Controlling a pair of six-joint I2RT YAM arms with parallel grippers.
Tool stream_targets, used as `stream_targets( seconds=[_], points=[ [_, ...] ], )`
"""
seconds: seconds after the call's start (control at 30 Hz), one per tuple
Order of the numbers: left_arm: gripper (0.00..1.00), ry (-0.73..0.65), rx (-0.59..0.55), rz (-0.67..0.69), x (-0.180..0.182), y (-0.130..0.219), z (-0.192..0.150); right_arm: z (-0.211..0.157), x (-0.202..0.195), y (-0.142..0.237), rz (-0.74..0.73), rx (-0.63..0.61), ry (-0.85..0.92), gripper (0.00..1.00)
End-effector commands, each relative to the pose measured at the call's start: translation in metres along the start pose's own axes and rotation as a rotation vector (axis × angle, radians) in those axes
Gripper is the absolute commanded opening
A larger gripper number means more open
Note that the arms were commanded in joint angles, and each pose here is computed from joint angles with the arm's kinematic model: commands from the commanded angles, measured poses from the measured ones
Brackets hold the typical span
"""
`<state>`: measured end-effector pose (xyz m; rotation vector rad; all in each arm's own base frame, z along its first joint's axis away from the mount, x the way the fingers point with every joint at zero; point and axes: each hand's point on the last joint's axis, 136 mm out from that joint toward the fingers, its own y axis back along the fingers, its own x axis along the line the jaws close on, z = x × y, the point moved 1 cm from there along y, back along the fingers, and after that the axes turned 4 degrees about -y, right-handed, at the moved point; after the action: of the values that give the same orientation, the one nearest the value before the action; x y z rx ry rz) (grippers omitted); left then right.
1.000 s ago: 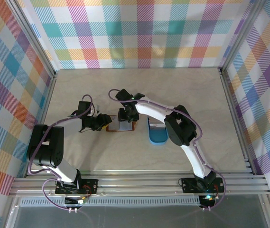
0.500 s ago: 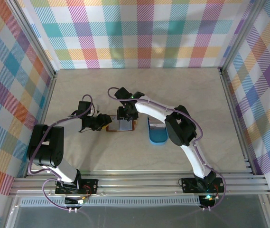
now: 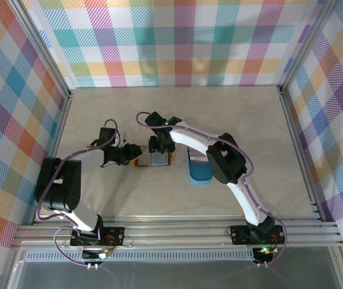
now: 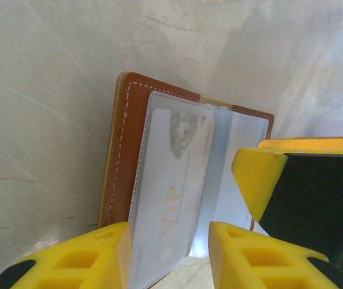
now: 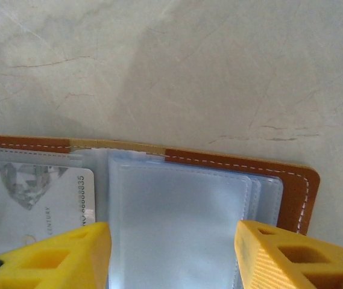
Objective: Put the credit cards into the card holder
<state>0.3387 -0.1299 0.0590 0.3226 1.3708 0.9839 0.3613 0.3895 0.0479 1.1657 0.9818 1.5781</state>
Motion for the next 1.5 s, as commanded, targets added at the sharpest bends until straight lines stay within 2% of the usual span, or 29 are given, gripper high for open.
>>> stream_targets(
  seconds=[0.0, 0.33, 0.83, 1.2, 1.47],
  points=[
    [0.38, -0.016, -0.01, 0.0, -0.001, 0.0, 0.007, -0.01, 0.0, -0.008, -0.012, 0.047, 0.01, 0.57],
    [0.38, -0.021, -0.006, -0.001, -0.002, 0.0, 0.007, -0.02, 0.013, -0.016, 0.074, 0.102, -0.035, 0.47],
    [0.38, -0.023, -0.008, 0.004, -0.002, 0.001, 0.009, -0.012, 0.031, -0.006, 0.154, 0.082, -0.051, 0.33],
    [0.38, -0.03, -0.018, 0.02, -0.004, 0.007, 0.012, -0.006, 0.03, 0.006, 0.147, 0.043, -0.037, 0.33],
    [0.38, -0.03, -0.012, 0.014, -0.002, 0.005, 0.011, 0.006, 0.018, 0.041, 0.106, -0.054, -0.012, 0.41]
  ],
)
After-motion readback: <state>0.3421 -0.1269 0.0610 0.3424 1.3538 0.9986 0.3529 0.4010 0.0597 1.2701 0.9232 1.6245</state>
